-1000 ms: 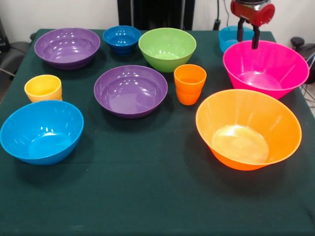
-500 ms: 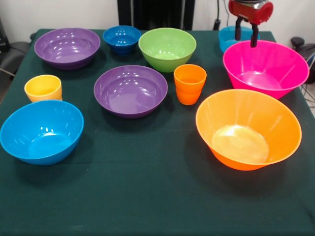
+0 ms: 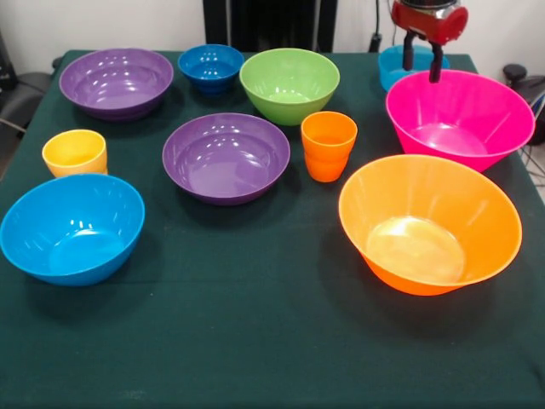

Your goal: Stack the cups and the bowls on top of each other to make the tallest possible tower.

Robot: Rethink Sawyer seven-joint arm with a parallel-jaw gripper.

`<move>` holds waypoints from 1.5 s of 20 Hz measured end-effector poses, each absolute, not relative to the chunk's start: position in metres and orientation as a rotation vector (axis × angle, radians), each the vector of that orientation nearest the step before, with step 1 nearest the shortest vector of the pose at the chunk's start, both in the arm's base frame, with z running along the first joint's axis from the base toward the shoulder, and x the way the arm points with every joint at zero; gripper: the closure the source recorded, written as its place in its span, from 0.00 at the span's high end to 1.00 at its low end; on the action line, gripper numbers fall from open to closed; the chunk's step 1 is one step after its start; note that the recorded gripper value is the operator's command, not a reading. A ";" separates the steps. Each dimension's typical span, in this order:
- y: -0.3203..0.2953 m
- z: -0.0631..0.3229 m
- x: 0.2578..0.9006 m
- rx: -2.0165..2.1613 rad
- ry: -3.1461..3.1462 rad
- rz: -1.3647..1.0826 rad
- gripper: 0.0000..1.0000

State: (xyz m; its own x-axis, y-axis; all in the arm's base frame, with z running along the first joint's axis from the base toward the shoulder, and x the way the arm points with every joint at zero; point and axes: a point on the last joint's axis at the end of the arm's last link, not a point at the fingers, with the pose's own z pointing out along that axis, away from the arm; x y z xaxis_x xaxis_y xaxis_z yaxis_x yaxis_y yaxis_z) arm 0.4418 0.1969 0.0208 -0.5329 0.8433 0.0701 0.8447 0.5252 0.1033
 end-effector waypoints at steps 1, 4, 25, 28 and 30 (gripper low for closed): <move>0.196 0.021 0.442 -1.515 -2.734 -0.193 1.00; 0.194 0.021 0.442 -1.520 -2.733 -0.189 1.00; 0.162 -0.035 0.428 -1.504 -2.710 -0.047 1.00; 0.159 -0.048 0.425 -1.495 -2.717 -0.011 1.00; 0.158 -0.051 0.423 -1.493 -2.721 0.000 1.00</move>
State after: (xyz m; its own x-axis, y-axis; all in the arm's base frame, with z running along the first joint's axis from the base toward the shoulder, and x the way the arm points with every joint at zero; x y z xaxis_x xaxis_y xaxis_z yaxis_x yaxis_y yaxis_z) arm 0.4235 0.1575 -0.0506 -0.5365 0.8433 0.0334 0.8433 0.5372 -0.0180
